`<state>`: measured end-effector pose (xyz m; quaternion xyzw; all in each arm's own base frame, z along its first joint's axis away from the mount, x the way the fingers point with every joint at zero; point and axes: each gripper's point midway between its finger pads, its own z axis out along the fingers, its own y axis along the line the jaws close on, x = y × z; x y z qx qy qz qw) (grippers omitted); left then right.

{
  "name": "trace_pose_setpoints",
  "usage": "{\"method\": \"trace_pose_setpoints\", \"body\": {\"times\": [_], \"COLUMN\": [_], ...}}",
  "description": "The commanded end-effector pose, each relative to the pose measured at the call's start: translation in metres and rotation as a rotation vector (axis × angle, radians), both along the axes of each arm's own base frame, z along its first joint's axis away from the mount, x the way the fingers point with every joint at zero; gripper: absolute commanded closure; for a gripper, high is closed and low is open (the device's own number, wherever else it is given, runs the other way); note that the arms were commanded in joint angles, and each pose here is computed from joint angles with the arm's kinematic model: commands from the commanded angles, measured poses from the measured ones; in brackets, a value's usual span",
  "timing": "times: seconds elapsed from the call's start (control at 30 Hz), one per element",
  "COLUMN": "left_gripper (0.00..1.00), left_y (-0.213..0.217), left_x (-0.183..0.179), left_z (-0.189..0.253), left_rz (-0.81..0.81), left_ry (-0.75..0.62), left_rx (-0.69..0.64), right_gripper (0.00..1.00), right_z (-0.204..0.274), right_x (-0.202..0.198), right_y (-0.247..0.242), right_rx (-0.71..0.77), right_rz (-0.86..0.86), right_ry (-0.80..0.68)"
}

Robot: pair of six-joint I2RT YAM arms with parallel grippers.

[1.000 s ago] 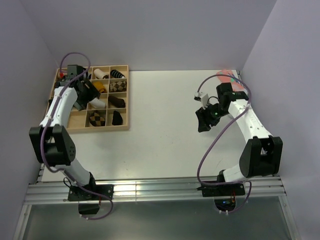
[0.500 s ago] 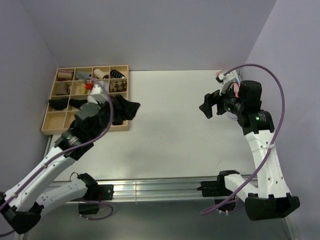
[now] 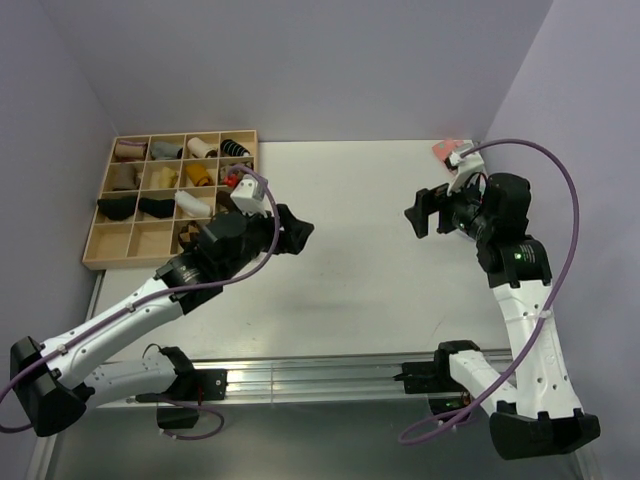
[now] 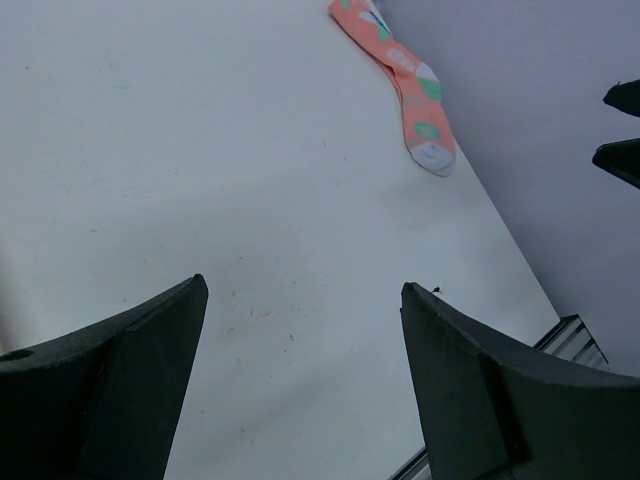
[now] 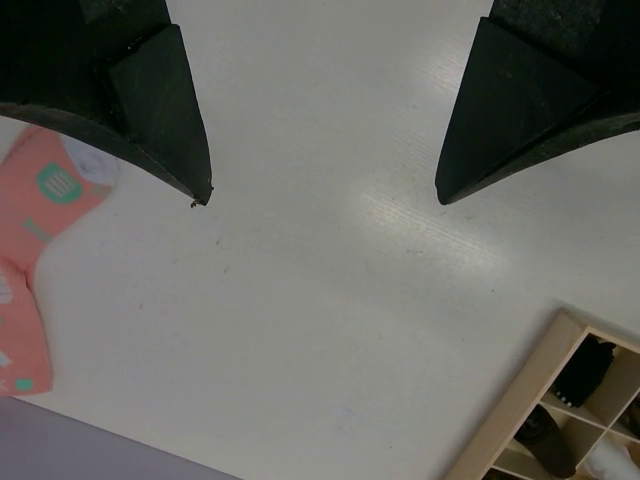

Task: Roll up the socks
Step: Reset both arms

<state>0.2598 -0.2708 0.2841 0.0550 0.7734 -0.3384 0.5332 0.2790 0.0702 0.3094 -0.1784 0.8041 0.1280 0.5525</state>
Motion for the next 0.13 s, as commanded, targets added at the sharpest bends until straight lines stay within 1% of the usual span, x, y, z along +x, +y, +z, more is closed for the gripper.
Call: {"method": "trace_pose_setpoints", "body": {"times": [0.0, 0.1], "left_gripper": [0.16, 0.16], "left_y": [-0.0058, -0.0081], "left_x": [0.0017, 0.0022], "left_z": [0.0366, 0.0396], "left_rz": [-0.016, -0.024], "left_ry": [-0.080, -0.079], "left_rx": [-0.059, -0.053], "right_gripper": [0.00, 0.00], "right_z": [0.0017, 0.0038], "right_x": [0.0029, 0.0010], "right_y": [0.0012, 0.0020], "right_rx": [0.014, 0.014], "right_rz": [0.004, 0.009], "right_ry": [-0.009, -0.019]}}
